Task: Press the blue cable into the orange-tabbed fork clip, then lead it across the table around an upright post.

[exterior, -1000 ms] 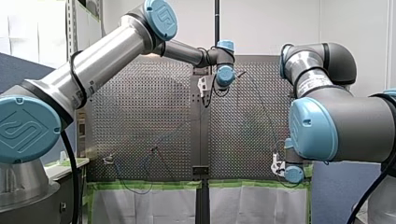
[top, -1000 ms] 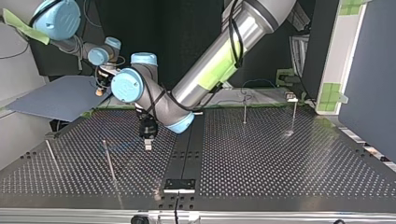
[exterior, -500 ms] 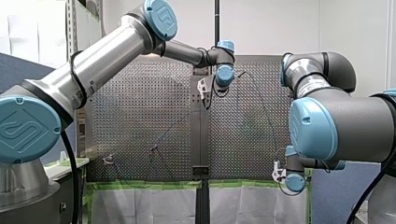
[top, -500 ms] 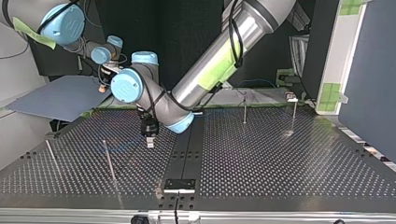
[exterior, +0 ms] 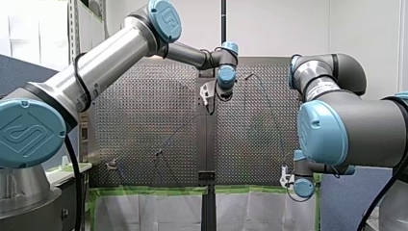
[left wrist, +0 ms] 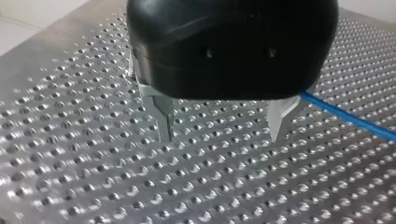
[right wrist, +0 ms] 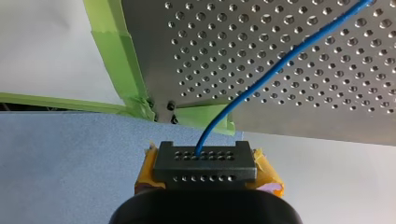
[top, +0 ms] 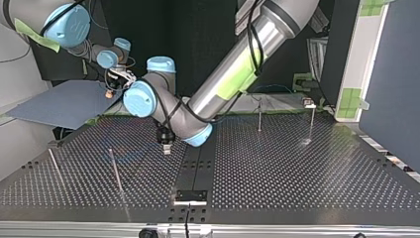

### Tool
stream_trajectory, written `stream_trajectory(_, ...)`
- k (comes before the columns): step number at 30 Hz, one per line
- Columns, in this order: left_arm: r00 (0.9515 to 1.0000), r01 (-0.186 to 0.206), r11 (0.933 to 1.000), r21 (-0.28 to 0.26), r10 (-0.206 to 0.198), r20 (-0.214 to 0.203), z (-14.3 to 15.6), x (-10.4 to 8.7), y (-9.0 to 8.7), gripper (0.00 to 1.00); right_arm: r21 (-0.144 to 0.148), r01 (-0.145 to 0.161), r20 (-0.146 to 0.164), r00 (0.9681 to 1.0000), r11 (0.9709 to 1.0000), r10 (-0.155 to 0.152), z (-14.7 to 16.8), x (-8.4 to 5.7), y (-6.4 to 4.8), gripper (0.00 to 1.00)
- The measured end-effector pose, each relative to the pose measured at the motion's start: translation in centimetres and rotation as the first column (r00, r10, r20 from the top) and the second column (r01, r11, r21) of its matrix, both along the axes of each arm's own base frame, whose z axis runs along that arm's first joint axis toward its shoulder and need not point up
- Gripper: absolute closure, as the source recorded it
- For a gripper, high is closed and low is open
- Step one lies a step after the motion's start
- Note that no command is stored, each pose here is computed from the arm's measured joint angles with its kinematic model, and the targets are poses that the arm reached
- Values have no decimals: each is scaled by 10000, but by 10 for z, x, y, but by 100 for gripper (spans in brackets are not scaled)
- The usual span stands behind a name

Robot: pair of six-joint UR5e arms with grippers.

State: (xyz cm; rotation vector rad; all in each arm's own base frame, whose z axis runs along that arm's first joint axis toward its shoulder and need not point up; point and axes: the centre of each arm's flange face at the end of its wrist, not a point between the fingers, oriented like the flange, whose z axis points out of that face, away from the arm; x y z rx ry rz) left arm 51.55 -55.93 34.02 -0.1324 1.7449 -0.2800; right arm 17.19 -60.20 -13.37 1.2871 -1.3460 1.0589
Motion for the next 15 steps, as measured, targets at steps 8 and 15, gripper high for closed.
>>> stream_trajectory(8,9987,409,9959,-806,-433,-273,2,5,3,0,35,16,-17,10000,10000,-16,0,-1,0,100)
stream_trajectory(15,9955,780,9843,-1585,-856,-416,2,11,2,0,62,15,-29,10000,10000,-15,0,-1,0,100)
